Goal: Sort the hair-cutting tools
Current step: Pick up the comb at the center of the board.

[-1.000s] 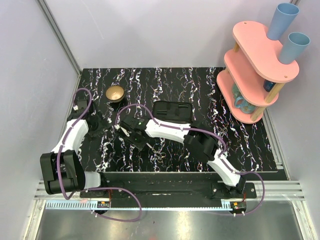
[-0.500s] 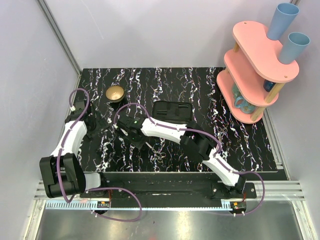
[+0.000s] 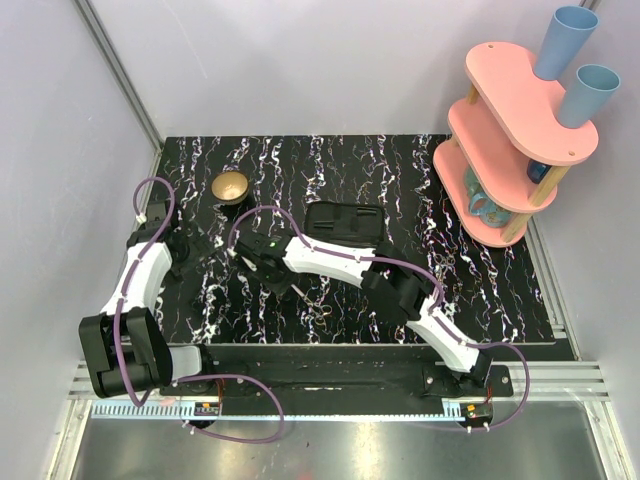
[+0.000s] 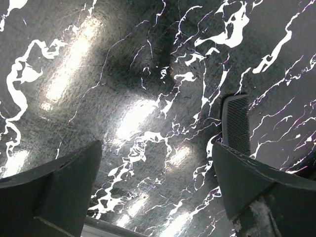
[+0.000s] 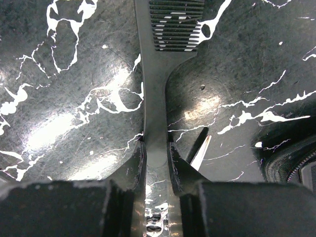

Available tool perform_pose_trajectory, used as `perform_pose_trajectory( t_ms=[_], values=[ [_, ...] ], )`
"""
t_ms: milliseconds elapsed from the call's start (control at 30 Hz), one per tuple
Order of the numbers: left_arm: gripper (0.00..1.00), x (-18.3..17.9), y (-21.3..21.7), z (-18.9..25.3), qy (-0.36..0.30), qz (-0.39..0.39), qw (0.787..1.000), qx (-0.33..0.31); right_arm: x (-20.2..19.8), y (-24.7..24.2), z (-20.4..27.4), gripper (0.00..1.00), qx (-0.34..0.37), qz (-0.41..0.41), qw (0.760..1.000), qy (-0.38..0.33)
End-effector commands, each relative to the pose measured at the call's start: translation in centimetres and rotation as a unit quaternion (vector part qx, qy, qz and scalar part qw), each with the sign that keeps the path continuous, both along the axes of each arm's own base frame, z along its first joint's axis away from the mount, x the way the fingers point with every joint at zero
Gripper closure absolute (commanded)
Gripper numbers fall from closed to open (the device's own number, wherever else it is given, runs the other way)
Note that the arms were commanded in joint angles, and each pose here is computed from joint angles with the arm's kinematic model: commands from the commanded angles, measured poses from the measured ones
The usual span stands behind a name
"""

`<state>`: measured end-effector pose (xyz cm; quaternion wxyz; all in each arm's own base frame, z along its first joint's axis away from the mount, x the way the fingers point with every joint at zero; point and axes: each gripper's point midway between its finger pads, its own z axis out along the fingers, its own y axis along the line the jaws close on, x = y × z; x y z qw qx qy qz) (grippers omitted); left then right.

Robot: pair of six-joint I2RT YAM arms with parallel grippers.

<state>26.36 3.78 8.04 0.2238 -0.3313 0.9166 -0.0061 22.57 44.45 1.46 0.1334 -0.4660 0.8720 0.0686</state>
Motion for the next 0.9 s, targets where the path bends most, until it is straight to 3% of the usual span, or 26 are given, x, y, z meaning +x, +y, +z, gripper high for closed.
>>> perform_pose_trajectory(
  t_ms=[0, 467, 867],
  values=[
    [0.01, 0.4, 0.5, 0.7, -0.023, 0.011, 1.0, 0.005, -0.1, -1.5, -1.2, 0.95, -0.025, 0.0, 1.0, -0.01],
    [0.01, 0.6, -1.5, 0.5, -0.029, -0.005, 0.998, -0.047, 1.1, -0.5, 4.1, 0.96, 0.042, -0.017, 0.997, -0.062],
    [0.01, 1.9, -5.9, 2.8, -0.126, -0.074, 0.979, -0.145, 1.7, -0.6, 7.1, 0.97, 0.075, -0.049, 0.993, -0.082]
  ],
)
